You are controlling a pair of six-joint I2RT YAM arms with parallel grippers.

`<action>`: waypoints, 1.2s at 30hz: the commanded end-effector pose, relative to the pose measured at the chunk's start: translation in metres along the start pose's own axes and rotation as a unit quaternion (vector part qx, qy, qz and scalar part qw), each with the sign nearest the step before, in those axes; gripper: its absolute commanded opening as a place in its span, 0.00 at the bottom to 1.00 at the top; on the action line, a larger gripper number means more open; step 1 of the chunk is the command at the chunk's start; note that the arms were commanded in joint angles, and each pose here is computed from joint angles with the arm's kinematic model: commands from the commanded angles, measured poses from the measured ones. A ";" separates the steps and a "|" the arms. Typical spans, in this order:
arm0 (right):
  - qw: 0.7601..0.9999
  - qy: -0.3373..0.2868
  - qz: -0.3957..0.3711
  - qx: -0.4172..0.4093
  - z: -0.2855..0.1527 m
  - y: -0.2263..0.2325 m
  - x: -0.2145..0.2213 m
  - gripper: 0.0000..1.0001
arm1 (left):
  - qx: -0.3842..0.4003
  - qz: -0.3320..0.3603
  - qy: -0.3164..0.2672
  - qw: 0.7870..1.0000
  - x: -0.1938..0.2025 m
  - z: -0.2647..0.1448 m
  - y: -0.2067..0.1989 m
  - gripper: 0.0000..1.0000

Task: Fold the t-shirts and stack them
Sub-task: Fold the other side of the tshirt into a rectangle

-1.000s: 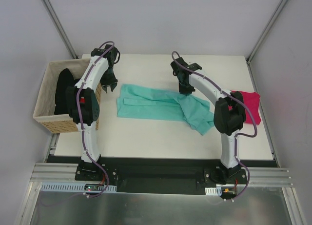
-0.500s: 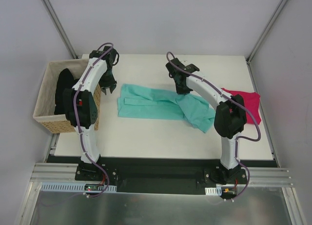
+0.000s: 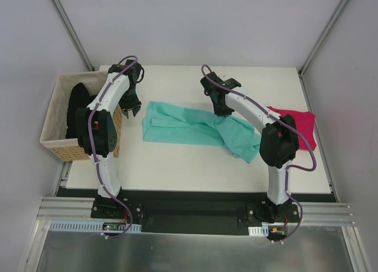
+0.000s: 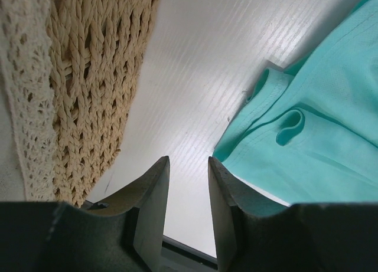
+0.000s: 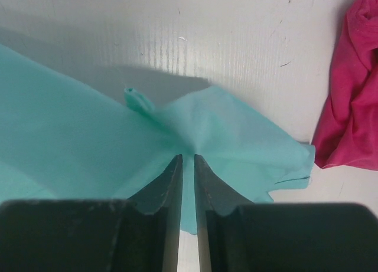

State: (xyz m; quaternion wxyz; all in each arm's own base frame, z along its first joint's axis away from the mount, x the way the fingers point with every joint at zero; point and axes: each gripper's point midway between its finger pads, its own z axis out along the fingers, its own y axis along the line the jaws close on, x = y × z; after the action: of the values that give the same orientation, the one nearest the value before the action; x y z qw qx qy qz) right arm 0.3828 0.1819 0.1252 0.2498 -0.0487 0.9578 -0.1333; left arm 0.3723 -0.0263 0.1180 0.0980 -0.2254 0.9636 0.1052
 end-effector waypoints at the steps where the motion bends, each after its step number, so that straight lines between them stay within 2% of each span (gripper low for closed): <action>1: 1.000 -0.001 0.008 0.017 -0.008 -0.014 0.000 0.17 | 0.009 -0.019 -0.023 1.000 -0.004 -0.021 0.008 0.32; 5: 1.000 -0.003 0.011 0.026 -0.007 -0.020 -0.003 0.22 | 0.010 -0.019 -0.022 1.000 -0.006 -0.020 0.007 0.33; 9: 0.999 -0.006 0.012 0.030 0.001 -0.025 -0.016 0.23 | 0.009 -0.018 -0.023 1.000 -0.008 -0.019 0.005 0.33; 13: 0.999 0.010 0.036 0.016 0.023 -0.024 -0.036 0.24 | 0.004 -0.016 -0.022 1.000 -0.012 -0.016 0.004 0.34; 15: 0.999 0.018 0.043 0.015 0.033 -0.032 -0.044 0.30 | 0.001 -0.014 -0.020 1.000 -0.014 -0.013 0.003 0.34; 17: 0.998 0.025 0.057 0.002 0.049 -0.031 -0.055 0.31 | -0.002 -0.010 -0.016 1.000 -0.015 -0.011 0.002 0.34; 19: 0.998 0.036 0.059 -0.006 0.059 -0.029 -0.057 0.31 | -0.004 -0.009 -0.012 1.000 -0.019 -0.008 -0.001 0.34; 20: 0.997 0.043 0.063 -0.005 0.068 -0.031 -0.057 0.35 | -0.006 -0.007 -0.008 1.000 -0.019 -0.008 -0.001 0.34; 26: 0.995 0.065 0.071 -0.012 0.092 -0.032 -0.049 0.35 | -0.012 -0.001 -0.004 1.000 -0.029 -0.006 -0.006 0.34; 36: 0.993 0.084 0.074 -0.024 0.103 -0.024 -0.037 0.35 | -0.010 0.001 0.002 1.000 -0.035 -0.001 -0.011 0.34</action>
State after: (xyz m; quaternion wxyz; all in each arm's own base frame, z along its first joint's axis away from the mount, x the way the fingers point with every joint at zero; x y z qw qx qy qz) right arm 0.4708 0.1365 0.0605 0.1831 0.0323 0.9768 -0.1060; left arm 0.4122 -0.0284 0.1177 0.1010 -0.2286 0.9624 0.1062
